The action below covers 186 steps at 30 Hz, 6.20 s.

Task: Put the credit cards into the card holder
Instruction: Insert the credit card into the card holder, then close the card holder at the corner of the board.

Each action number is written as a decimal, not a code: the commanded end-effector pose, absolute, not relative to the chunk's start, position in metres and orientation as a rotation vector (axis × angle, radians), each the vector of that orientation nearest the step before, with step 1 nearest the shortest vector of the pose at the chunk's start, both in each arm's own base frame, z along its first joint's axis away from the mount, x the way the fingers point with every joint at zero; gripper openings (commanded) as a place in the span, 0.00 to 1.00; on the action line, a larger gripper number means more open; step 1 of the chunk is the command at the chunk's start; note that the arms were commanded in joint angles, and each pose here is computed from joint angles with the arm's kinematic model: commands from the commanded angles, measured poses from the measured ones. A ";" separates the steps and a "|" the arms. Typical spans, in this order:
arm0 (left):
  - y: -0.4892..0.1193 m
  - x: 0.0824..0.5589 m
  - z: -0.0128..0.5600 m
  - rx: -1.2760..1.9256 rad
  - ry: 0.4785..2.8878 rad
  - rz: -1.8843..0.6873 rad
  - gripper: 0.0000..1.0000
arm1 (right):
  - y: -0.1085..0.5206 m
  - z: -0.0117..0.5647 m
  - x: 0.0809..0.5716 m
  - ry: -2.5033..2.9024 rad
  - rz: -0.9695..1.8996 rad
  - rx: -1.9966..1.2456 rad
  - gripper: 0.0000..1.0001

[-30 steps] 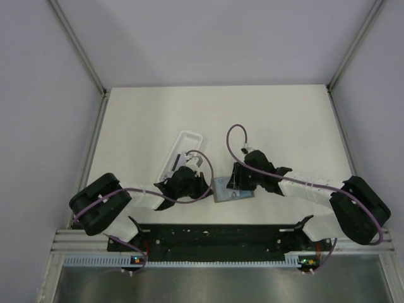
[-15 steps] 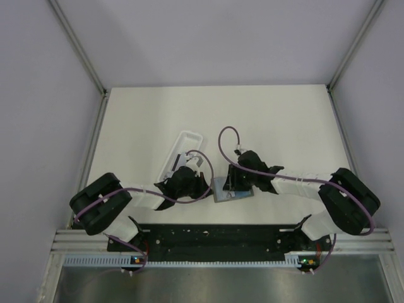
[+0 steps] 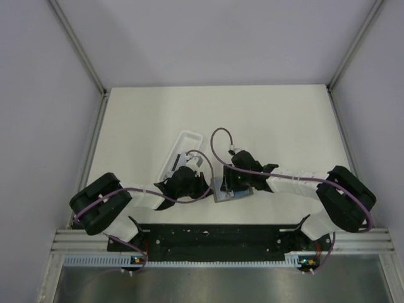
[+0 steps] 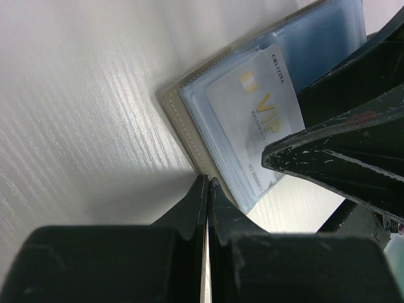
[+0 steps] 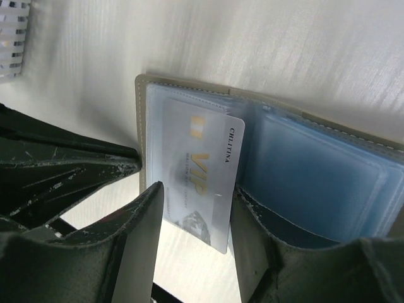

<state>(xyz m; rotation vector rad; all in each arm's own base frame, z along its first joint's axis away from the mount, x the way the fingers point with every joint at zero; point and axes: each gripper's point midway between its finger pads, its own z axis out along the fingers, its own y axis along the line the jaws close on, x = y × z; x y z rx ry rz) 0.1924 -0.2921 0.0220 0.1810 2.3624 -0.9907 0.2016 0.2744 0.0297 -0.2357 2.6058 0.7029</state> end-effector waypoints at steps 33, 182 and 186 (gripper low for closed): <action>-0.294 0.190 0.020 0.202 2.369 -0.993 0.00 | 0.297 0.068 0.197 2.498 0.657 -0.434 0.44; -0.294 0.191 0.057 0.203 2.204 -1.060 0.00 | 0.298 0.096 0.184 2.332 0.885 -0.309 0.11; -0.292 0.187 0.040 0.198 2.246 -1.047 0.00 | 0.279 0.102 0.190 2.318 0.829 -0.259 0.23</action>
